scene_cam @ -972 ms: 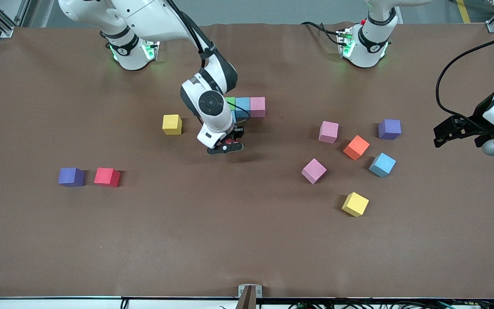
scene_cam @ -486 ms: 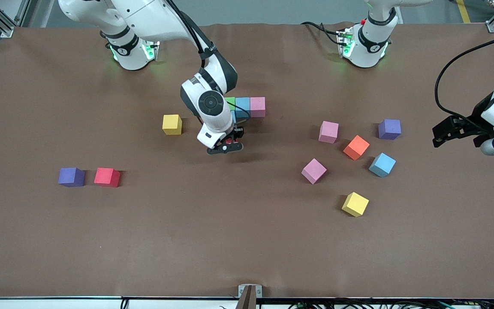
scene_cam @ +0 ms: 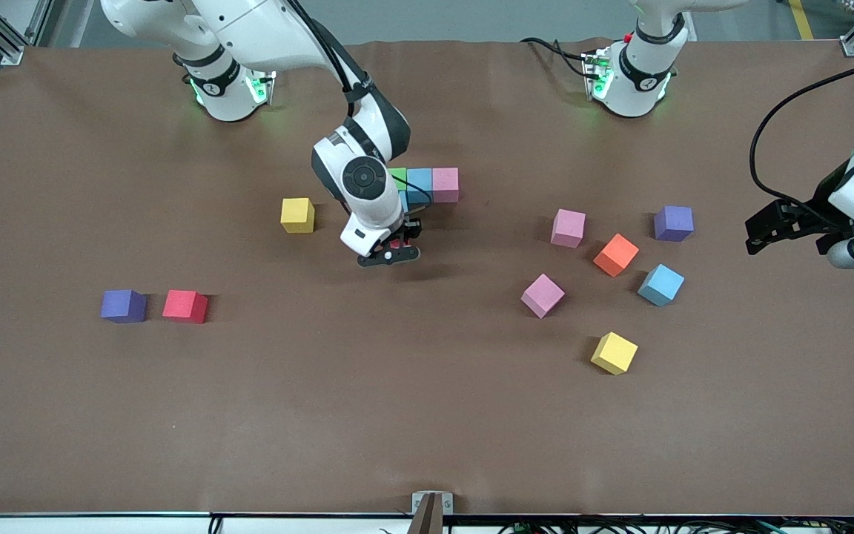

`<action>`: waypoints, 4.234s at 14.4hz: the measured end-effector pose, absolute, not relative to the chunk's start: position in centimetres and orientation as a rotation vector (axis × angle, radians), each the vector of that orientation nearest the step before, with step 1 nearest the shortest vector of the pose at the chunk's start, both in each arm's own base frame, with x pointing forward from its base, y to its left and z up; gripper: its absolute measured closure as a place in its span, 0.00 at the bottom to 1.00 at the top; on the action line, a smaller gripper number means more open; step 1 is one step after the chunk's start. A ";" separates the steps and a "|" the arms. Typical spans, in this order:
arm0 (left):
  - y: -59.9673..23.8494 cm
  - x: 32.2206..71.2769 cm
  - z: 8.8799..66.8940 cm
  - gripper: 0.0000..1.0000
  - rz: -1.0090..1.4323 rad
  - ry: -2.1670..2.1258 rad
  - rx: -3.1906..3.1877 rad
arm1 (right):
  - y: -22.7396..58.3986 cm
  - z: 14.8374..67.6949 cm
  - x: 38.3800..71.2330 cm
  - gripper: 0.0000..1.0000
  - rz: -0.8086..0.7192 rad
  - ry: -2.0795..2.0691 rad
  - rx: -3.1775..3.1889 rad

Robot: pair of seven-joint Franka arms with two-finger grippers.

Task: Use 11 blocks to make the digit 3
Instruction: 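Hold the red cube beside the blue cube and lower it, then open the right gripper and reach yellow while the left gripper reaches pink, then grasp the yellow cube with the right gripper while the left gripper grasps pink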

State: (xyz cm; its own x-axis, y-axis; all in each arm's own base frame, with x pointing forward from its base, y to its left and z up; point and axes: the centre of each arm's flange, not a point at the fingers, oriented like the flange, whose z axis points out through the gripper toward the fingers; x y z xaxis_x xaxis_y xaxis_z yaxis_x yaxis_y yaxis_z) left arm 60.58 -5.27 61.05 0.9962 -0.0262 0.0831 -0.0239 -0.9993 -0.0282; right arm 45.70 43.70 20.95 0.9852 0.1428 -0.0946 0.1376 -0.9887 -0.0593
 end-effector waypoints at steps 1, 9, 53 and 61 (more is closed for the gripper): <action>-5.2 60.6 60.9 0.00 -0.127 0.037 -3.111 | 43.7 20.9 45.7 0.48 0.153 -0.221 -3.077; -5.4 60.7 60.8 0.00 -0.123 0.041 -3.112 | 43.6 20.9 45.6 0.48 0.153 -0.231 -3.077; -22.7 60.3 34.7 0.00 0.032 -0.329 -3.125 | 21.6 25.0 45.6 0.00 0.463 -0.185 -3.067; -27.2 58.4 23.4 0.00 0.042 -0.781 -3.068 | 19.6 22.7 44.3 0.00 0.435 -0.178 -3.076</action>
